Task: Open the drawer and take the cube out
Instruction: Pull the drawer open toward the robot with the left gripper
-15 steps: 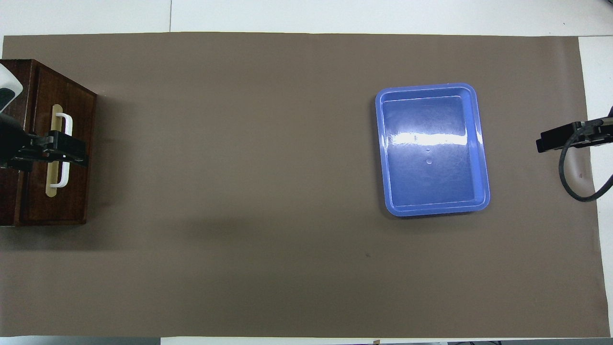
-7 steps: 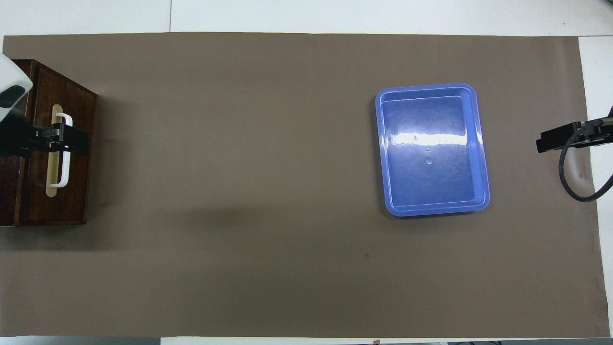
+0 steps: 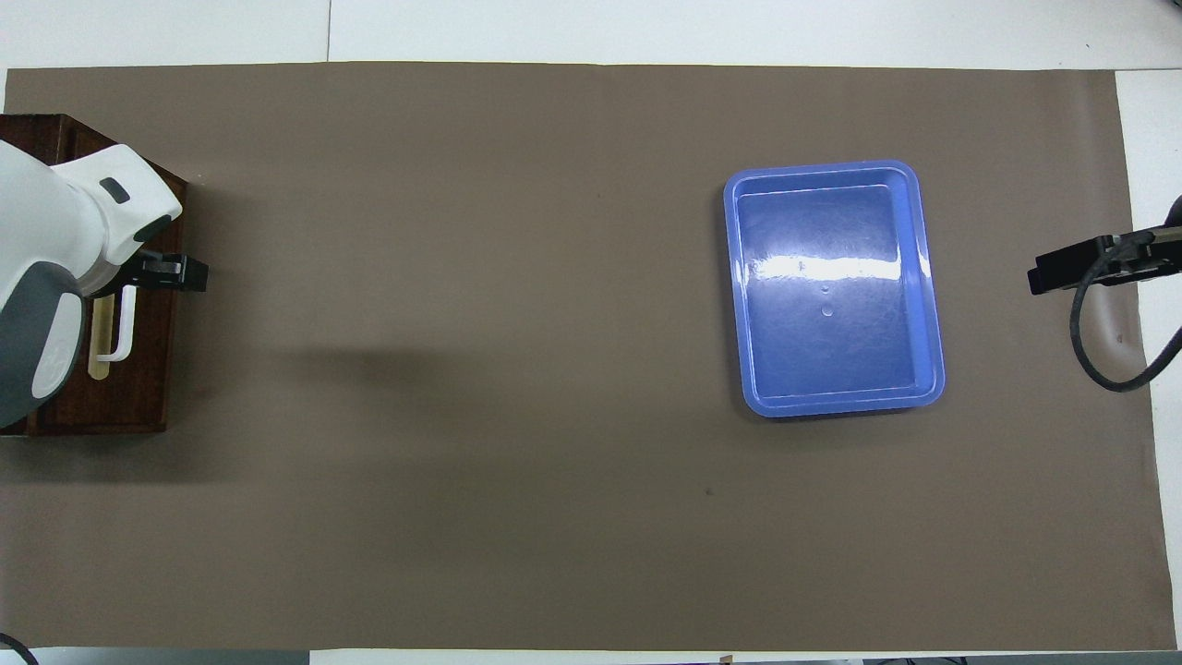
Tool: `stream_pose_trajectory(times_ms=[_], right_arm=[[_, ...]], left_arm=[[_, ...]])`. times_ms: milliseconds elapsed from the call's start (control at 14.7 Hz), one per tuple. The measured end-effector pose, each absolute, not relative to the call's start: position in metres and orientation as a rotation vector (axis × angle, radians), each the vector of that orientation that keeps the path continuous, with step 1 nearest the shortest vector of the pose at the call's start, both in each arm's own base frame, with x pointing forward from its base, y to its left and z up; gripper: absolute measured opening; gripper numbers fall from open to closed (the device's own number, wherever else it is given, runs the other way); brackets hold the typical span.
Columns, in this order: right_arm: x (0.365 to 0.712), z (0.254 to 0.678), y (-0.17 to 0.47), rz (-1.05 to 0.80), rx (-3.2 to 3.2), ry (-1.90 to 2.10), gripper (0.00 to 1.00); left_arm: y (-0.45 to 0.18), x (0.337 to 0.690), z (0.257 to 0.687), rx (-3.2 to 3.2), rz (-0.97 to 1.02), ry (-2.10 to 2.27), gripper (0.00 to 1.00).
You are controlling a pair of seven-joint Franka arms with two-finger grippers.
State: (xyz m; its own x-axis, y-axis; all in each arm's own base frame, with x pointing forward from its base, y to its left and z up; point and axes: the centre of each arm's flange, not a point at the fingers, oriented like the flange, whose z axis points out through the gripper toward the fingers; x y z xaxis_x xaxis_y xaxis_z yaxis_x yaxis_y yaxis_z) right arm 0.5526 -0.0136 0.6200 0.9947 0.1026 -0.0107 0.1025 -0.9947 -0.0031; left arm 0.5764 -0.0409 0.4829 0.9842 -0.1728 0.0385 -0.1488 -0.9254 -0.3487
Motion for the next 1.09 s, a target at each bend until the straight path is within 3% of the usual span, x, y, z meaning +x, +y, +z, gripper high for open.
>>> stream_pose_trajectory(times_ms=[408,1087], right_arm=[[0.553,0.62,-0.013,0.017,-3.135,-0.163,1.0],[0.553,0.62,-0.014,0.017,-3.135,-0.159,1.0]], left_arm=[[-0.011,0.593,0.425,-2.781,-0.134,0.246,1.0],[-0.016,0.594,0.398,-2.76,-0.17,0.278,1.0]])
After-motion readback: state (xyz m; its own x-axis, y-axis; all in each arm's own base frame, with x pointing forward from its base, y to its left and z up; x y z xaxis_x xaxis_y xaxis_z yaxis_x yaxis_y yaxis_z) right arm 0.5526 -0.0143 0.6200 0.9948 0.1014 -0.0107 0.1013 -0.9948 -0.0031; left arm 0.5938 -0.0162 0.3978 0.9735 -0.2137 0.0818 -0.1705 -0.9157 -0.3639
